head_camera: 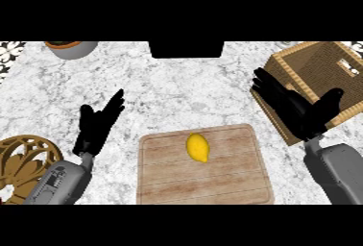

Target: Pick the lemon from the cutting board and place it in the basket

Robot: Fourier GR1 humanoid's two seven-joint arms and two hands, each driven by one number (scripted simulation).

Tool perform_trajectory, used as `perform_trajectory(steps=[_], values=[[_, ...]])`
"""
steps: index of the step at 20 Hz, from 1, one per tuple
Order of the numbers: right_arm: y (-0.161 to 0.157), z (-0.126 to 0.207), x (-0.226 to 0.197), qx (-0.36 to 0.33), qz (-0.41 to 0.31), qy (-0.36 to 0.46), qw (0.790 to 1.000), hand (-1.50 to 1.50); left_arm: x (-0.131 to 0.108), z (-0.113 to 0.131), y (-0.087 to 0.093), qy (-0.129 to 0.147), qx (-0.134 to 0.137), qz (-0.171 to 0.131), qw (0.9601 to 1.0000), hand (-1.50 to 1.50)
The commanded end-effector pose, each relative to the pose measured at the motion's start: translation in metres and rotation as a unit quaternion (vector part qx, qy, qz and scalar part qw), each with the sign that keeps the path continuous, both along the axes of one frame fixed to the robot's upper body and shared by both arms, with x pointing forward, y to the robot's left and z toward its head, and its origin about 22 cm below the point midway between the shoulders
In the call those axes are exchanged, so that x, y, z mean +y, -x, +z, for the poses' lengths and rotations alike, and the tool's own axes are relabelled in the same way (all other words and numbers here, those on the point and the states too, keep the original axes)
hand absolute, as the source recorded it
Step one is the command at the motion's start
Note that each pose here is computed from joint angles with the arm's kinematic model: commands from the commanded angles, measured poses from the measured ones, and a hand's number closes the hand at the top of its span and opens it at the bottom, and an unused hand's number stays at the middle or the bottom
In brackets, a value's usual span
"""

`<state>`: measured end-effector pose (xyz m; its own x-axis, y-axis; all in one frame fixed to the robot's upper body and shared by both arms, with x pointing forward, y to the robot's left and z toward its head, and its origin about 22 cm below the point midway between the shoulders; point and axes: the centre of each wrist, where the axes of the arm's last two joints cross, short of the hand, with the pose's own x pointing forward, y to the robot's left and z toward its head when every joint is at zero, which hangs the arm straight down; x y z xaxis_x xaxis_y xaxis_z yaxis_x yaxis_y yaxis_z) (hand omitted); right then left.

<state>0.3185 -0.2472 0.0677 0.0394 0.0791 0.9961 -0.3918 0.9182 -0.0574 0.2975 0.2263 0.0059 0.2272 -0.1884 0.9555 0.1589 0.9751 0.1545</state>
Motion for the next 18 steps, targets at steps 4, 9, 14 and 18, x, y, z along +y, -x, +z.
perform_trajectory(steps=[4, 9, 14, 18], values=[[-0.018, -0.022, 0.036, -0.038, 0.124, -0.166, 0.978, 1.50, 0.016, 0.021, -0.012, -0.060, -0.056, 0.020, 0.9964, 0.00], [0.000, 0.003, 0.103, -0.206, 0.285, -0.373, 0.859, 1.50, 0.033, 0.019, -0.012, -0.067, -0.043, 0.046, 0.9957, 0.00], [0.044, -0.031, 0.109, -0.302, 0.209, -0.264, 0.892, -1.50, 0.041, 0.002, 0.001, -0.079, -0.033, 0.080, 0.9931, 0.00], [0.010, 0.007, 0.055, -0.349, 0.151, -0.023, 0.924, -1.50, 0.058, 0.016, -0.003, -0.078, -0.025, 0.086, 0.9930, 0.00]])
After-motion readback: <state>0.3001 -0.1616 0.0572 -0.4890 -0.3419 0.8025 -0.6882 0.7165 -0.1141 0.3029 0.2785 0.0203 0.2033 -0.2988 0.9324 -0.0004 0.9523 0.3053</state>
